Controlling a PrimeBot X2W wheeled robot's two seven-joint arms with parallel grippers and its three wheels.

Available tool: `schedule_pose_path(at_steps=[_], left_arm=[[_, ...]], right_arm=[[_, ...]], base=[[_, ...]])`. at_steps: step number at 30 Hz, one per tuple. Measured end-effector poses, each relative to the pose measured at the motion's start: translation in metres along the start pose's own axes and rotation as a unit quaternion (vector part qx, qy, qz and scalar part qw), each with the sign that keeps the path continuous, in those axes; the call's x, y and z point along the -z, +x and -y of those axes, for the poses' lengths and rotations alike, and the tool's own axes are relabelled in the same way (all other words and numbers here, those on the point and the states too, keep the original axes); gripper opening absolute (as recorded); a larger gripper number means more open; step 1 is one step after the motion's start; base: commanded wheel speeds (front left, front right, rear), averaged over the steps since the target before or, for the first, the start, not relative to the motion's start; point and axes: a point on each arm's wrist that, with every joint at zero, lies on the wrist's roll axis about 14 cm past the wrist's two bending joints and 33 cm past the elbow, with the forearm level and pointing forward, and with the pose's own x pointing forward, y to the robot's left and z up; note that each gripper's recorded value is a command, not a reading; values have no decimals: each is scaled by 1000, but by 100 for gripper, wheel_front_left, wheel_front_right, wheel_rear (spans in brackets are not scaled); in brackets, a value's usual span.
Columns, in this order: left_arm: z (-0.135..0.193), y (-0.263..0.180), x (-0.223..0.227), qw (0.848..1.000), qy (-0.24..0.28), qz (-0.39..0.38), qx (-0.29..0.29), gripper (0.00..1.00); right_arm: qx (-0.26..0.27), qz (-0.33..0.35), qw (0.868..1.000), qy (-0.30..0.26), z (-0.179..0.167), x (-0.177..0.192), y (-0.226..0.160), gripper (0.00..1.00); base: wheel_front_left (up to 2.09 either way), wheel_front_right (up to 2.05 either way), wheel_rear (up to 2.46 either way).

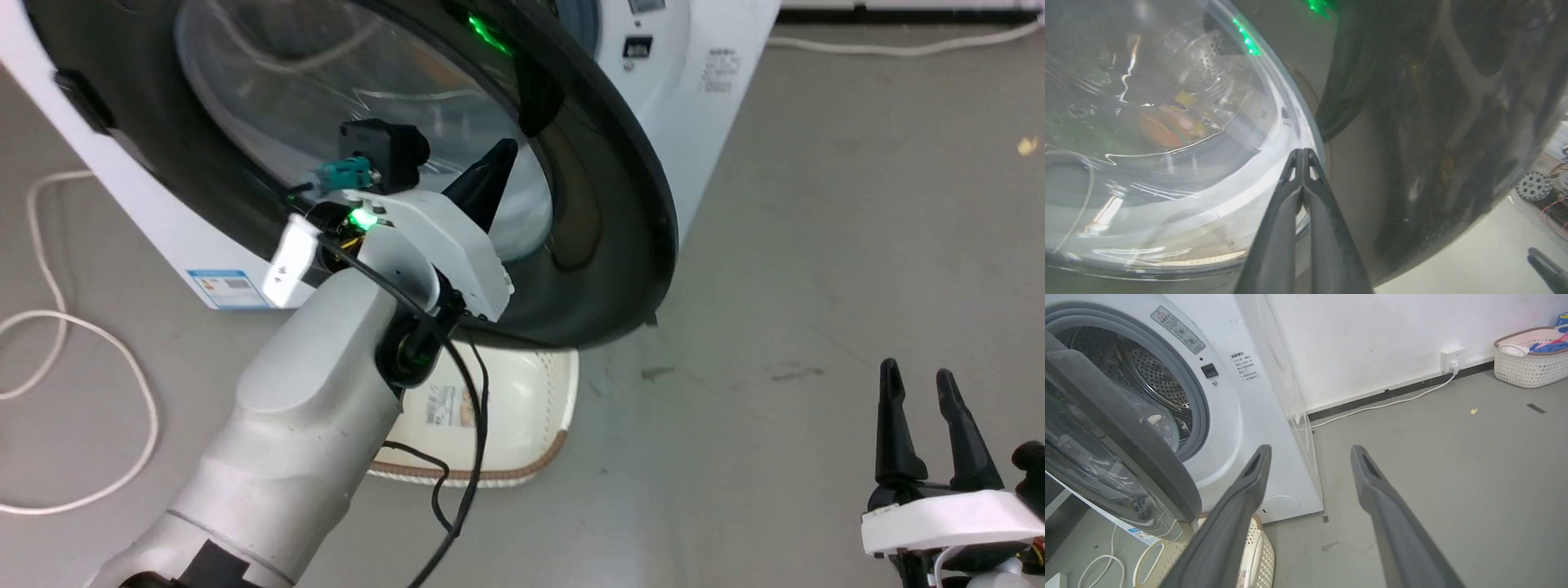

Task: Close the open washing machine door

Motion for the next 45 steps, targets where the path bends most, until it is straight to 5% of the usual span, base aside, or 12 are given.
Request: schedule_pose_path(at_steps=[10,17,25,35,45], left_arm=[[-34,-71,-108,985,-18,159,-69,0],[-72,-162,-160,944,62,269,-178,0],[-82,-227,-153,912,158,290,-245,0],[-75,-241,-56,948,112,200,-222,0],[-82,-251,13,955,24,138,-261,0]], right_arm=[[-47,16,999,7,-29,-11,-12,100],[-89,29,996,14,-56,-20,-19,100],[-114,32,993,5,-71,-22,-22,100],[-120,15,993,2,-74,-11,-29,100],[-137,0,991,2,-84,-1,-36,100]], base=[[0,0,0],[0,0,0],[0,0,0],[0,0,0],[0,0,0]])
